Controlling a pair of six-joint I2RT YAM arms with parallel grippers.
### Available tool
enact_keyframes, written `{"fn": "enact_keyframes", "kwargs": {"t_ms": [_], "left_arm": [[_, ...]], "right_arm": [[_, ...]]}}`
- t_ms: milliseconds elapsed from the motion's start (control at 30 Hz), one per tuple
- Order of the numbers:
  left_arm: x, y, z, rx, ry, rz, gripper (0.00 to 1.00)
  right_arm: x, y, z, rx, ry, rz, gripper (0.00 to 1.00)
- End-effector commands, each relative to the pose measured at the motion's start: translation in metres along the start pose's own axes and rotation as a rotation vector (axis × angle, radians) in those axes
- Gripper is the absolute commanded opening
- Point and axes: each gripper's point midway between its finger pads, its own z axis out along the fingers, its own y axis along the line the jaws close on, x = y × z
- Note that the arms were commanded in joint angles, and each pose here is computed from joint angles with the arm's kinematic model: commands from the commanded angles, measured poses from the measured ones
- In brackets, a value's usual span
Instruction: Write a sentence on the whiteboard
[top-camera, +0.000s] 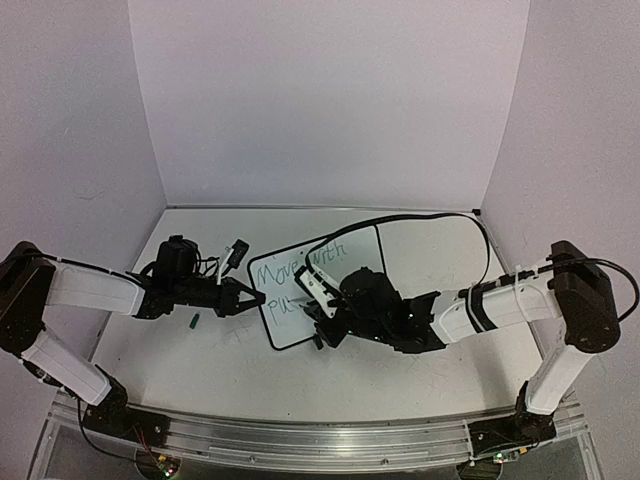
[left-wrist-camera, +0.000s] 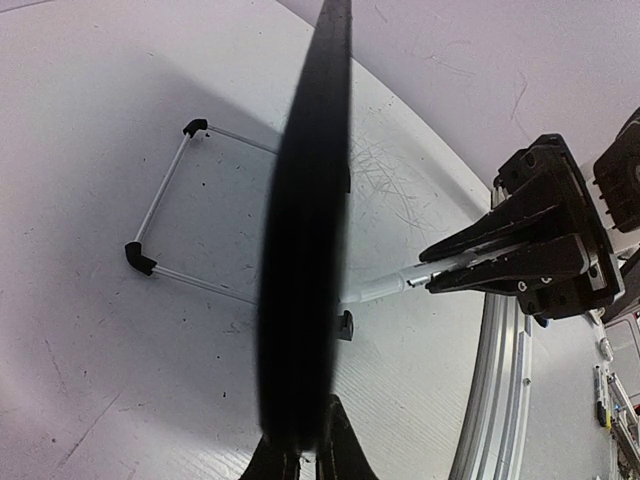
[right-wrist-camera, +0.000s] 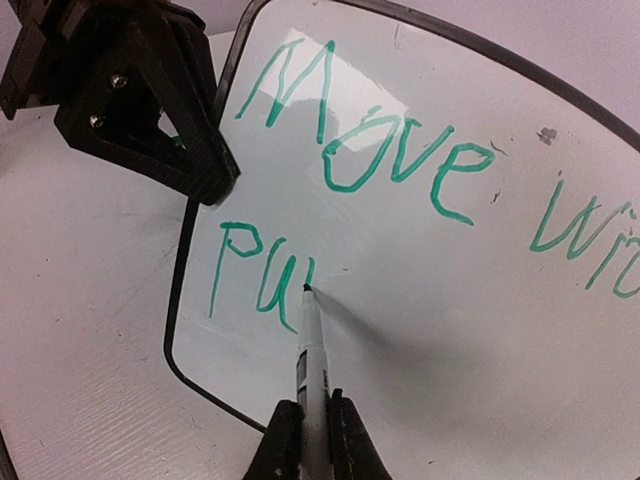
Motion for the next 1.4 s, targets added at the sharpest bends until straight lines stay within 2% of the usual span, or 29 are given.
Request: {"fn": "enact_keyframes", "kwargs": {"t_ms": [0,300,633,1067,1267,1367], "left_arm": [[-0.009,0.006,-0.002,-0.050,-0.011,0.050,0.00],[-0.008,0.006,-0.001,-0.048,-0.009,0.048,0.00],[-0.009,0.005,-0.002,-0.046,-0.010,0.047,0.00],[-0.007,0.006,-0.001,-0.046,-0.006,0.046,0.00],[-0.006,0.006,-0.001,-0.049,-0.005,0.046,0.00],[-0.006,0.006,-0.001,-0.049,-0.004,0.045,0.00]], "right_arm": [[0.006,0.001,-0.005,-0.002,0.011,0.026,0.00],[0.015,0.005,-0.004,-0.012,0.029,0.032,0.00],[-0.012,-0.003,0.000,0.030,-0.037,0.042,0.00],[-0.021,-0.019,0.005,0.090,-0.055,0.071,0.00],[-0.019,-0.027,-0.004,0.126,-0.051,0.091,0.00],[-0.026,-0.023,-0.016,0.085,-0.080,0.090,0.00]]}}
